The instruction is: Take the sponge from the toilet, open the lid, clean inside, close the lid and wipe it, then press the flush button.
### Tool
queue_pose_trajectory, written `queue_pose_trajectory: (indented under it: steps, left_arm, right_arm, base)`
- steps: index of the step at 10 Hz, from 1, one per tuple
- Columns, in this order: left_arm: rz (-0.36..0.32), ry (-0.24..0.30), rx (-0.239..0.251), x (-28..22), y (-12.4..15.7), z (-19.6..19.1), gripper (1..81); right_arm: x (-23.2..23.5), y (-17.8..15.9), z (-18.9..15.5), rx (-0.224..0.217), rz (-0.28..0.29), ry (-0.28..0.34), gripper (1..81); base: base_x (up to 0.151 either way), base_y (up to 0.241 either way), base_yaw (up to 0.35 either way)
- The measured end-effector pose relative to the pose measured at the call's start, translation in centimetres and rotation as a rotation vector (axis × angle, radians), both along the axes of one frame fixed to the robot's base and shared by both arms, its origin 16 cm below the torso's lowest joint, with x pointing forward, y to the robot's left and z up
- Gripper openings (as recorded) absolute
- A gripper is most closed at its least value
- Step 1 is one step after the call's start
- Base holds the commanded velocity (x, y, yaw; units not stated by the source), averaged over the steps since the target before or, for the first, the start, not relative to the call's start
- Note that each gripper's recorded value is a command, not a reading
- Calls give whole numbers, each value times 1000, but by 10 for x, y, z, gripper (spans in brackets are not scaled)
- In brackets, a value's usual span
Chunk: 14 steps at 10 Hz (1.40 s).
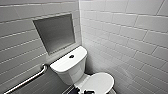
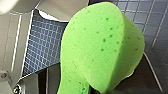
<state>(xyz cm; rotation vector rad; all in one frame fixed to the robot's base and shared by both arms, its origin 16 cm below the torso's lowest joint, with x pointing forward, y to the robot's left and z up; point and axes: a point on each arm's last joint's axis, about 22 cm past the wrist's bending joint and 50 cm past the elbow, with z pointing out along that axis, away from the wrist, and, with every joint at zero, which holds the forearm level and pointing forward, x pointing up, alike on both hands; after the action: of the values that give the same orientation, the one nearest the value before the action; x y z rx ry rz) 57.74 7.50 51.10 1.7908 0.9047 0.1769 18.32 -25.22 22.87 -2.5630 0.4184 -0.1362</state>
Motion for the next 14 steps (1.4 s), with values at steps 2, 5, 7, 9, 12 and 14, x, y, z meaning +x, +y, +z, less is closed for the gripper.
queue_pose_trajectory:
  steps: [2, 5, 7, 9, 12, 14]
  left_arm:
    - [73, 57, -43, 13, 14, 7, 811]
    - [200, 74, -49, 32, 61, 18, 811]
    - [270, 108, -86, 37, 73, 22, 811]
    - [313, 161, -120, 36, 86, 22, 811]
    - [372, 146, -111, 44, 112, 28, 811]
    - [387, 150, -102, 50, 114, 21, 811]
  right_arm:
    - [-1, 1, 0, 2, 0, 1, 10]
    - [-1, 4, 0, 5, -2, 1, 10]
    - [-2, 7, 0, 9, -2, 2, 10]
    - [-1, 7, 0, 9, -2, 1, 10]
    - [10, 10, 3, 14, -3, -33, 10]
    - [7, 10, 3, 12, -2, -30, 10]
  base:
    - [0, 0, 0]
    - [0, 0, 0]
    - [0, 0, 0]
    - [0, 0, 0]
    - [0, 0, 0]
    - [0, 0, 0]
